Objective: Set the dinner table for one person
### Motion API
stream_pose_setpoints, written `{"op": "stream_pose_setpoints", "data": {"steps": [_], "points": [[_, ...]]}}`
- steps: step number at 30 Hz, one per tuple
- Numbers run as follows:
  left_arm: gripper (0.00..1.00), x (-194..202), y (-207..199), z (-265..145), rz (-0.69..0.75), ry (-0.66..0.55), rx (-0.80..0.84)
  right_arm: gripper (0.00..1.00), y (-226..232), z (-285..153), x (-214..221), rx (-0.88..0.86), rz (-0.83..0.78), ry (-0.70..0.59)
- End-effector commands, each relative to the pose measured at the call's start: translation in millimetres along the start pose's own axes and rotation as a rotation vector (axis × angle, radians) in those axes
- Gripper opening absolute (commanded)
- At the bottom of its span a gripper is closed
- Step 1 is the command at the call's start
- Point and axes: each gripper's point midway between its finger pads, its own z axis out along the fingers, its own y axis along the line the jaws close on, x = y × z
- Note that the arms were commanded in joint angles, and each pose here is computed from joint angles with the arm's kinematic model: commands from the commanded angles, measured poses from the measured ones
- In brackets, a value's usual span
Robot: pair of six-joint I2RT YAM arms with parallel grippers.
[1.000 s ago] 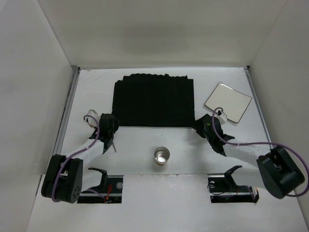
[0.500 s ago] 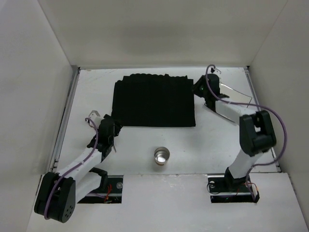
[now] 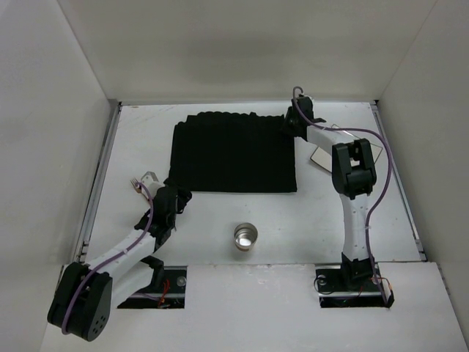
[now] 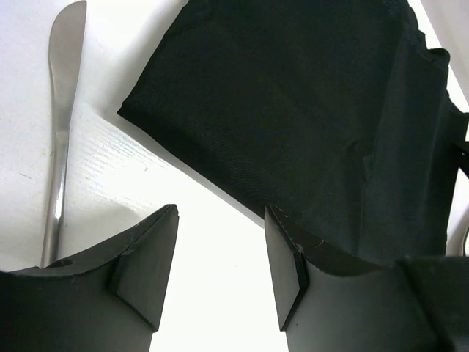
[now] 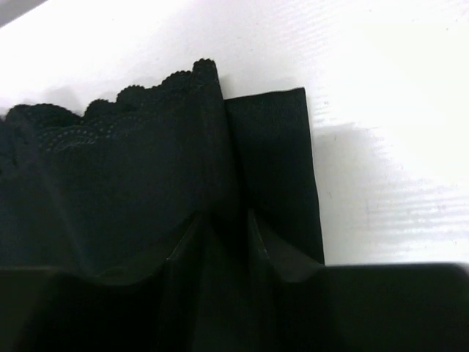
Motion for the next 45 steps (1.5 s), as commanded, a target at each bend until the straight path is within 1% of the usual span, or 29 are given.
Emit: {"op": "stream_pose_setpoints", "data": {"steps": [1,2,5,7,9,12,16,18,21,23,25,27,29,32,35,38,41,43,45], "points": [[0.48,-6,-2,2,0.002,-0.037,0.023,0.27,2,-3,-16,0.037,-0.021,-0.021],[0.48,-6,-2,3,0.003,-0.036,0.022,0.2,1,-3,-17,0.051,-0.016,-0.034],[0.49,-3,3,5,0.012,-0.028,0.008,0.1,1,-17,-31,0.066,0.014,-0.093],[0.49,-3,5,5,0.014,-0.027,0.0,0.07,6,-33,-42,0.037,0.042,-0.144],[0.5,-3,5,6,0.014,-0.027,-0.002,0.04,-1,-50,-55,0.03,0.096,-0.193],[0.5,-3,4,5,0.014,-0.03,-0.002,0.03,-24,-61,-60,0.049,0.175,-0.216],[0.51,-5,4,4,0.014,-0.036,-0.002,0.04,-47,-46,-39,0.122,0.196,-0.165],[0.51,-5,5,4,0.013,-0.038,-0.01,0.01,-60,-42,-28,0.197,0.192,-0.131],[0.53,-10,11,4,0.01,-0.05,-0.046,0.0,-80,-62,-36,0.302,0.212,-0.199],[0.55,-14,11,3,0.0,-0.069,-0.061,0.0,-80,-65,-41,0.319,0.199,-0.221],[0.57,-18,4,3,-0.009,-0.079,-0.051,0.0,-82,-55,-33,0.359,0.141,-0.141],[0.6,-22,-1,5,-0.012,-0.084,-0.048,0.0,-87,-51,-26,0.411,0.128,-0.081],[0.66,-29,-6,11,-0.031,-0.096,-0.056,0.0,-87,-50,-26,0.399,0.133,-0.094],[0.69,-32,-21,23,-0.047,-0.074,-0.046,0.0,-73,-47,-28,0.331,0.136,-0.115],[0.69,-32,-28,41,-0.051,-0.071,-0.06,0.0,-64,-43,-24,0.3,0.128,-0.108],[0.64,-27,-23,66,-0.058,-0.046,-0.11,0.0,-52,-40,-22,0.249,0.12,-0.108],[0.54,-15,-18,82,-0.079,0.006,-0.139,0.0,-48,-42,-22,0.222,0.12,-0.115],[0.36,-13,-13,87,-0.099,0.02,-0.151,0.0,-45,-41,-21,0.204,0.12,-0.116],[0.18,-18,-6,91,-0.11,-0.008,-0.169,0.0,-39,-39,-20,0.171,0.112,-0.107]]}}
